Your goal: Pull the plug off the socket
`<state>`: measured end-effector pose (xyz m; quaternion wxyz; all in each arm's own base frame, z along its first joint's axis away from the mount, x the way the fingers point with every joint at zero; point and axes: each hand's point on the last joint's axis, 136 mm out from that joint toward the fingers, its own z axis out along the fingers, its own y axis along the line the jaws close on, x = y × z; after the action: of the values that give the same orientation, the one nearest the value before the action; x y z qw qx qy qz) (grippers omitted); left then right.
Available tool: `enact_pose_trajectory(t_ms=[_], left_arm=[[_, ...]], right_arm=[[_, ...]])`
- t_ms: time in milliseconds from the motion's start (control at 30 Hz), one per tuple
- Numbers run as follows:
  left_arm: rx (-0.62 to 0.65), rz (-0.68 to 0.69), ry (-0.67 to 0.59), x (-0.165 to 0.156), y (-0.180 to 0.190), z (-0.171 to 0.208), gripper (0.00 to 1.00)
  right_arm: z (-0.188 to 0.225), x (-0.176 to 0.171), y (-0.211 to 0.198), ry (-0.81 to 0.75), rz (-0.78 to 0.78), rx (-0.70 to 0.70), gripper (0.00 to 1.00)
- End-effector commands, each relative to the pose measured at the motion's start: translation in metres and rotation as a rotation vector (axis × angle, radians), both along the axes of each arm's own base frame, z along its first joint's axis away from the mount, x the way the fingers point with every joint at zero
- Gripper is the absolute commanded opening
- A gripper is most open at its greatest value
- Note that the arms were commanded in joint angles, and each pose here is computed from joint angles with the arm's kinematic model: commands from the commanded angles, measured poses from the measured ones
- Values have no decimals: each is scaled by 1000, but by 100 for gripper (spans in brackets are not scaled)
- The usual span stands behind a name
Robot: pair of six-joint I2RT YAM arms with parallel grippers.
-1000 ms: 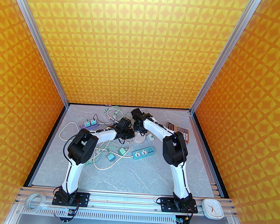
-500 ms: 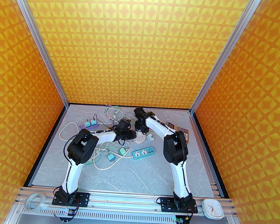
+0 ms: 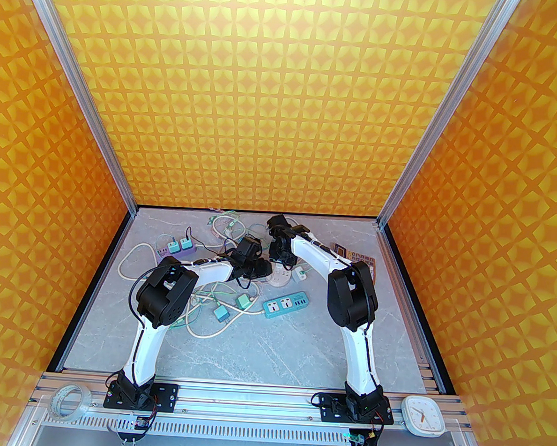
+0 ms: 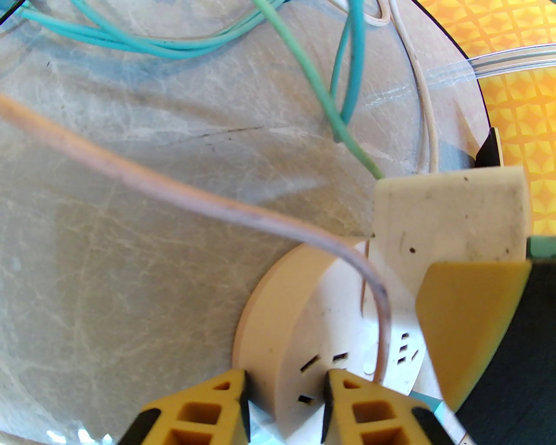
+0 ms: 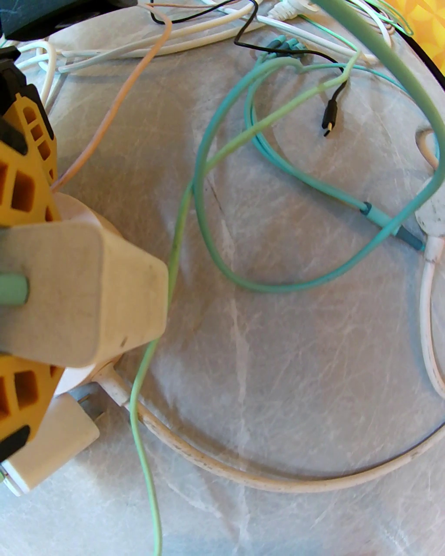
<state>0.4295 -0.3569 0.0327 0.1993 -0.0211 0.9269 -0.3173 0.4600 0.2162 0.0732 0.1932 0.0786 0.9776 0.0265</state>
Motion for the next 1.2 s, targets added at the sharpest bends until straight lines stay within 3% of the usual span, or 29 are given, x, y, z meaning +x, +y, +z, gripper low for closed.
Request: enact_pose_trajectory(t_ms=[0,500,967,1167], left_arm=[[255,-72,319,-88,20,-123,21],[295,-113,339,-100,23,-134,17],[305,-107,354,-97,21,-139,16],[311,-116,354,-99,22,-140,16]], right_arm=[[33,-49,94,38,159,243,10],[38,4,73,70,158,214,9],[56,-60,107,0,197,264,9],[50,-45,102,14,193,266,9]])
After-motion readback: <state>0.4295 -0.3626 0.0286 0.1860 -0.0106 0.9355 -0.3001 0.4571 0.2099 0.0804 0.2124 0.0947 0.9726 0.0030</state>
